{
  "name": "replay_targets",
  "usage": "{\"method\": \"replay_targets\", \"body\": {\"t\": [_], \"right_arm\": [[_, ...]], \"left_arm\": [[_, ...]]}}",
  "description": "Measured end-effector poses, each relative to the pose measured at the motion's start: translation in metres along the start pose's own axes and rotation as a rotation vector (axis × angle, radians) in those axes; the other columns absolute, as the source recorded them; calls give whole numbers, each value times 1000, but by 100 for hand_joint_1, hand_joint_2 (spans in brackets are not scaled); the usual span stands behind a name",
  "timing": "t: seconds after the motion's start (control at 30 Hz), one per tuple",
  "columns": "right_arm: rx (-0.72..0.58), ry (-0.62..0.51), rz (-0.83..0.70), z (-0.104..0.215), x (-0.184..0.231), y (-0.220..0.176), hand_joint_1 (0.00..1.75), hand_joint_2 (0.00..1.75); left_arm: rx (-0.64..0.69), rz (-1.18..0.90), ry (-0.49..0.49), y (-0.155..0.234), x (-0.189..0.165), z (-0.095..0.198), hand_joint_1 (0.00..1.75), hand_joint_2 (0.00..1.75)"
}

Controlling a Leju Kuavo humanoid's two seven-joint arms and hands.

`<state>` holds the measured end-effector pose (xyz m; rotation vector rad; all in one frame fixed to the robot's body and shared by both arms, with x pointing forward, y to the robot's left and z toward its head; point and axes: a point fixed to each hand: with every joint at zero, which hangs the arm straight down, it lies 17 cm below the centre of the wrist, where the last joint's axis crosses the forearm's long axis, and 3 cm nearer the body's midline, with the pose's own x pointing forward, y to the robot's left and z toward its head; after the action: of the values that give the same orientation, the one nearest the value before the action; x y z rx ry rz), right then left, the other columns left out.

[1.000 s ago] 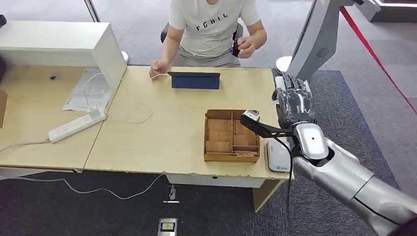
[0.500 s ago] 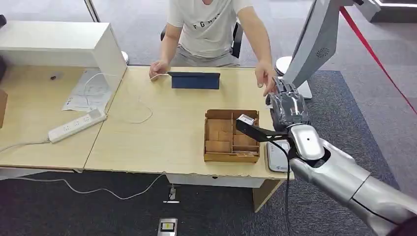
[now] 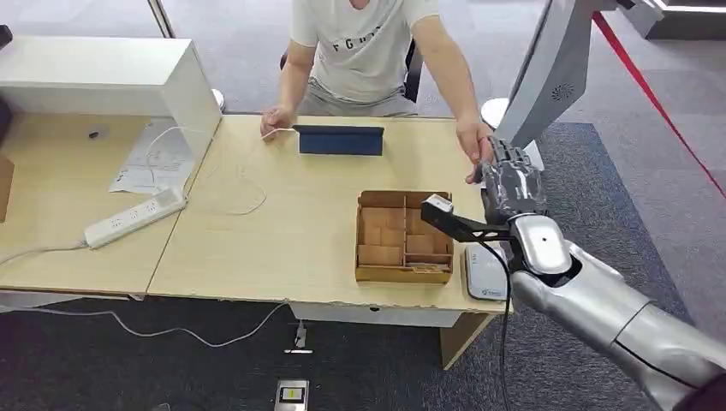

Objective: Pass the card to the sensor for recognition and then transmit it.

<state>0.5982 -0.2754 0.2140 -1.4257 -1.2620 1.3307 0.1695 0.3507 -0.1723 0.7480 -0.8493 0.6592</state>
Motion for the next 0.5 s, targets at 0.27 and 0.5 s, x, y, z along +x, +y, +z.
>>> {"method": "replay_targets", "body": {"t": [0.27, 0.5], "right_arm": [[14, 91, 32, 5, -44, 9, 0, 0], [40, 110, 51, 11, -62, 21, 0, 0]], "left_arm": [[-61, 29, -54, -20, 21, 0, 0, 0], [-92, 42, -80, -30, 32, 0, 0, 0]]}}
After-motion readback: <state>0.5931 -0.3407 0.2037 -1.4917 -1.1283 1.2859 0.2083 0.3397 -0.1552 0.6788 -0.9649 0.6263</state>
